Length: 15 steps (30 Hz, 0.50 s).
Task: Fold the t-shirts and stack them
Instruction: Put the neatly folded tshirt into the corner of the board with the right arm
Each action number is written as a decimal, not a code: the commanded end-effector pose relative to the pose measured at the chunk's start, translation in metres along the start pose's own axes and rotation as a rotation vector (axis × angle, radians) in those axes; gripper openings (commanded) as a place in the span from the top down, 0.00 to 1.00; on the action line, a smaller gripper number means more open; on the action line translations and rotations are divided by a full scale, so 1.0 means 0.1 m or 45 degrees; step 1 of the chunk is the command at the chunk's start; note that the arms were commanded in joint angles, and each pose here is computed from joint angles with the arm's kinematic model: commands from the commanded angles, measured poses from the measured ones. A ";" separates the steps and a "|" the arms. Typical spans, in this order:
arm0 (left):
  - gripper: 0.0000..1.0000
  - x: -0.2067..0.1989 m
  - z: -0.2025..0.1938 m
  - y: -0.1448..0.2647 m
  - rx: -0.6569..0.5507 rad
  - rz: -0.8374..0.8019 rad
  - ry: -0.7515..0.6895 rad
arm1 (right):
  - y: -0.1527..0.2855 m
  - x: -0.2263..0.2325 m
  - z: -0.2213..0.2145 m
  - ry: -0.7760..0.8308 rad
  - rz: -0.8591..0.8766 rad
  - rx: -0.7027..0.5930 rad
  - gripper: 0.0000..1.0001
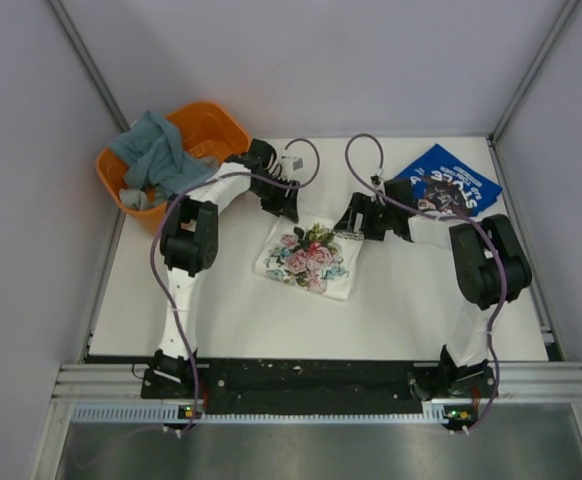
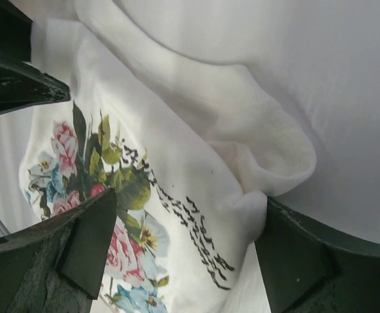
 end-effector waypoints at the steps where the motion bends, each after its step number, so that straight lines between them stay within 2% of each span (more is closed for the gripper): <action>1: 0.61 -0.07 0.06 -0.08 -0.039 -0.122 0.006 | -0.21 -0.14 -0.06 -0.061 -0.007 0.064 0.20; 3: 0.84 -0.07 0.04 -0.10 -0.033 -0.130 0.007 | -0.26 -0.10 -0.10 -0.072 0.037 0.097 0.22; 4: 1.00 -0.06 0.03 -0.10 -0.032 -0.123 0.013 | -0.29 -0.08 -0.12 -0.075 0.063 0.116 0.24; 6: 1.00 -0.06 0.05 -0.09 -0.042 -0.125 0.009 | -0.33 -0.03 -0.16 -0.086 0.116 0.155 0.30; 8: 1.00 -0.05 0.07 -0.06 -0.054 -0.126 0.001 | -0.36 -0.01 -0.18 -0.106 0.153 0.170 0.43; 13: 1.00 0.01 0.13 0.04 -0.098 -0.120 -0.026 | -0.34 -0.03 -0.10 -0.114 0.190 0.090 0.91; 15: 1.00 0.08 0.13 0.06 -0.109 -0.114 -0.004 | -0.29 0.00 -0.04 -0.107 0.214 0.058 1.00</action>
Point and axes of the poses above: each gripper's point midway between its finger pads, its own y axis back along the fingers, its own x axis along the line the jaws close on, z = x × y, the point moved 5 cm from there along y, back along the fingers, and after that the axes turned 12 degrees about -y, right-handed, at the moved point
